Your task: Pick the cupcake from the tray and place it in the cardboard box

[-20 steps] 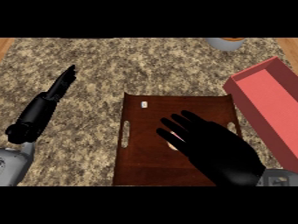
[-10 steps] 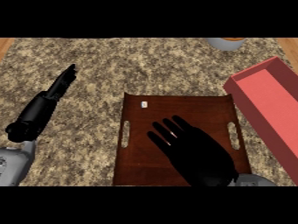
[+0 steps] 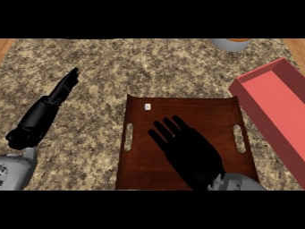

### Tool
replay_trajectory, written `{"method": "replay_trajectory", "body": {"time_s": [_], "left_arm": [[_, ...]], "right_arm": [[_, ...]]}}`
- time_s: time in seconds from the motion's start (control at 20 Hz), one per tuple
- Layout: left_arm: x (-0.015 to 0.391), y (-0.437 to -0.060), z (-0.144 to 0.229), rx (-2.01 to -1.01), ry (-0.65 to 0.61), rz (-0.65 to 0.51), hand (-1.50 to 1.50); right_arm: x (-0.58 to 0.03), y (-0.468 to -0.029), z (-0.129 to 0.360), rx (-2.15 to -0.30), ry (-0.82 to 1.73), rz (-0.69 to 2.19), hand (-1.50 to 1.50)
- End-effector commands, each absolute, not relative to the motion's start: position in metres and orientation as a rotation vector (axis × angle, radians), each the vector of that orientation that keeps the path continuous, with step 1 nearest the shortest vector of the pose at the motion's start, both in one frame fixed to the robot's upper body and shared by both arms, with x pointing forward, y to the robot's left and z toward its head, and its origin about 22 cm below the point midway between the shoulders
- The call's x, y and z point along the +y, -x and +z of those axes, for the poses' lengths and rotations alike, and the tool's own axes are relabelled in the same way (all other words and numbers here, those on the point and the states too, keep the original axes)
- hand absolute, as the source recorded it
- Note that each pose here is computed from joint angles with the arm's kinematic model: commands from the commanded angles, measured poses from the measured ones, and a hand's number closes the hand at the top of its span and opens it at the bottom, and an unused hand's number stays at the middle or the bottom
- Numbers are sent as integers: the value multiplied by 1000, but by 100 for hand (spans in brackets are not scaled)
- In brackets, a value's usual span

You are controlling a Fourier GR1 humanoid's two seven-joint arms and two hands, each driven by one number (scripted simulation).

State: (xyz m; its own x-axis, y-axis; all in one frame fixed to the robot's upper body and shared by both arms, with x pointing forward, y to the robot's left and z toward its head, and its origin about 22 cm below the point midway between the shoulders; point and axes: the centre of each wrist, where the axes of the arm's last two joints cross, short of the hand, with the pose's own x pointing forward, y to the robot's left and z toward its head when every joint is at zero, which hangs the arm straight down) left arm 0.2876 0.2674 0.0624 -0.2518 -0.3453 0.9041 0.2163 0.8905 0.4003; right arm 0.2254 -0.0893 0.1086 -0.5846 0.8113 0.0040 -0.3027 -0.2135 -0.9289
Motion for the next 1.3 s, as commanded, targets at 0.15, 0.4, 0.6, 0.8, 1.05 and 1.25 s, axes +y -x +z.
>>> {"method": "replay_trajectory", "body": {"time_s": [0.15,0.4,0.6,0.8,1.05,1.25], "left_arm": [[278,-274,74,-1738,-80,-519,0],[274,-290,60,-1747,-81,-526,0],[271,-301,51,-1741,-95,-527,0],[279,-290,65,-1744,-104,-526,0],[275,-300,69,-1744,-102,-523,0],[269,-292,66,-1766,-102,-542,0]], "right_arm": [[-101,-249,82,-1225,734,1889,-150],[-97,-259,82,-1219,709,1894,-150],[-90,-245,78,-1214,648,1909,-150],[-103,-250,50,-1227,642,1907,-150],[-112,-261,32,-1153,729,1916,-150],[-94,-271,46,-1176,740,1888,-150]]}}
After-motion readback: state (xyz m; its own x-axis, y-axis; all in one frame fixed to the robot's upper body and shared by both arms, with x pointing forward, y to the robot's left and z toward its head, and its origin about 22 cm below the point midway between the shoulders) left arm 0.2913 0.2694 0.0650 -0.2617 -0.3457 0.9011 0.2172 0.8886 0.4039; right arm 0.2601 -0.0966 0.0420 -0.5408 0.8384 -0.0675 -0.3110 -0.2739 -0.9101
